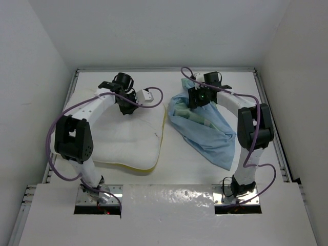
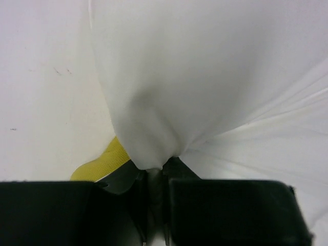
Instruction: Put the pillow into the pillowcase
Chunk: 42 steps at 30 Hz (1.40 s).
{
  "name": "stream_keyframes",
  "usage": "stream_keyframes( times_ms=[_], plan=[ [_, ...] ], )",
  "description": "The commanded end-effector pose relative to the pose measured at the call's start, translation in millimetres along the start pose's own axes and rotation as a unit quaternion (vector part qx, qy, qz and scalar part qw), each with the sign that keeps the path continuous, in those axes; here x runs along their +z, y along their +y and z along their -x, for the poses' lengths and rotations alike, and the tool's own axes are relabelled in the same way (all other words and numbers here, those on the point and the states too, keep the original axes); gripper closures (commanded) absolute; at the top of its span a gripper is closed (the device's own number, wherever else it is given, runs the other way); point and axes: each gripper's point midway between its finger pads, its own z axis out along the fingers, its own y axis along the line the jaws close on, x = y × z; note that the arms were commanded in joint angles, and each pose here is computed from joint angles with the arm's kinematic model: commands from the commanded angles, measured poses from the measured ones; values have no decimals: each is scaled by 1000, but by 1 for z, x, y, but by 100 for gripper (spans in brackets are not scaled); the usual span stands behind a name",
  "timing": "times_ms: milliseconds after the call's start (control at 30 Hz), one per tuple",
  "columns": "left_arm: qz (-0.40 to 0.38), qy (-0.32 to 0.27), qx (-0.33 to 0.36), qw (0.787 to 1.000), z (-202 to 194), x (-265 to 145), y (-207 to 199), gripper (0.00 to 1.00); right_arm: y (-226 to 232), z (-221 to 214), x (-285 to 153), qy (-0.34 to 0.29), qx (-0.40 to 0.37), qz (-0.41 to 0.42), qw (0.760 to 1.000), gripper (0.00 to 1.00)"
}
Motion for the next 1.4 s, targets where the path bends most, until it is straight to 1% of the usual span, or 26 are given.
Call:
stream_keyframes(
  times_ms=[0, 33, 133, 167, 233, 267, 300, 333, 400, 433, 533, 633, 667, 700, 767, 800, 867, 1000, 1033, 1067, 1100, 1133, 1167, 1267, 1333, 1367],
  plan=[
    [-13, -13, -14, 1000, 2, -25, -16, 100, -3, 36, -22, -64, -21, -11, 998, 48],
    [-20, -6, -17, 1000, -1, -27, -22, 100, -5, 36, -22, -63, -21, -16, 998, 55],
    [-33, -17, -23, 999, 10, -43, -31, 100, -12, 23, -12, -44, -19, -28, 998, 66],
    [-35, -25, -26, 999, 16, -48, -33, 100, -16, 16, -4, -38, -16, -34, 999, 80],
    [-46, -50, -19, 997, 35, -65, -40, 100, -26, 11, 2, -30, -13, -53, 998, 97],
    [-47, -61, -25, 997, 44, -70, -43, 100, -34, 14, 3, -31, -6, -78, 996, 100],
    [-42, -76, -23, 996, 57, -79, -41, 100, -36, 29, 2, -47, 15, -86, 995, 100],
    [-52, -83, -15, 995, 68, -82, -51, 100, -35, 37, 0, -59, 28, -90, 994, 100],
    [-49, -97, -12, 994, 89, -90, -55, 100, -33, 66, -9, -110, 54, -102, 987, 100],
    [-52, -103, -1, 993, 101, -90, -63, 100, -29, 77, -11, -131, 52, -108, 984, 100],
    [-53, -134, 1, 990, 135, -93, -72, 100, -21, 84, -21, -145, 51, -130, 980, 100],
    [-55, -153, -27, 986, 160, -74, -74, 100, -4, 79, -24, -143, 33, -122, 982, 100],
    [-62, -141, -32, 988, 160, -56, -76, 100, -1, 75, -25, -141, 34, -120, 982, 100],
    [-52, -148, -31, 987, 168, -45, -73, 100, 3, 75, -28, -143, 36, -118, 982, 100],
    [-27, -133, -62, 989, 165, -19, -60, 100, 9, 84, -50, -168, 44, -115, 978, 100],
    [-33, -123, -65, 990, 161, -10, -61, 100, 9, 79, -48, -163, 45, -115, 979, 100],
    [-4, -112, -80, 990, 160, 7, -47, 100, 16, 88, -70, -184, 41, -112, 976, 100],
    [85, -124, -120, 981, 165, 18, -7, 100, 34, 73, -92, -183, 26, -91, 979, 100],
    [97, -125, -145, 977, 166, 23, -1, 100, 44, 73, -104, -192, 10, -84, 978, 100],
    [118, -134, -157, 971, 172, 20, 11, 100, 49, 48, -98, -172, 5, -80, 982, 100],
    [139, -139, -175, 965, 173, 17, 26, 100, 58, 42, -98, -176, -5, -73, 982, 100],
    [136, -137, -203, 960, 172, 27, 31, 100, 60, 31, -99, -173, -5, -74, 982, 100],
    [148, -153, -224, 951, 178, 17, 49, 100, 63, 7, -97, -158, -1, -71, 985, 100],
    [120, -167, -265, 942, 181, 22, 55, 100, 71, -27, -92, -124, 6, -54, 991, 100],
    [104, -172, -278, 939, 182, 28, 48, 100, 84, -35, -90, -115, -2, -34, 993, 100],
    [102, -179, -285, 936, 184, 29, 48, 100, 102, -36, -88, -111, -16, -10, 994, 100]
  ],
)
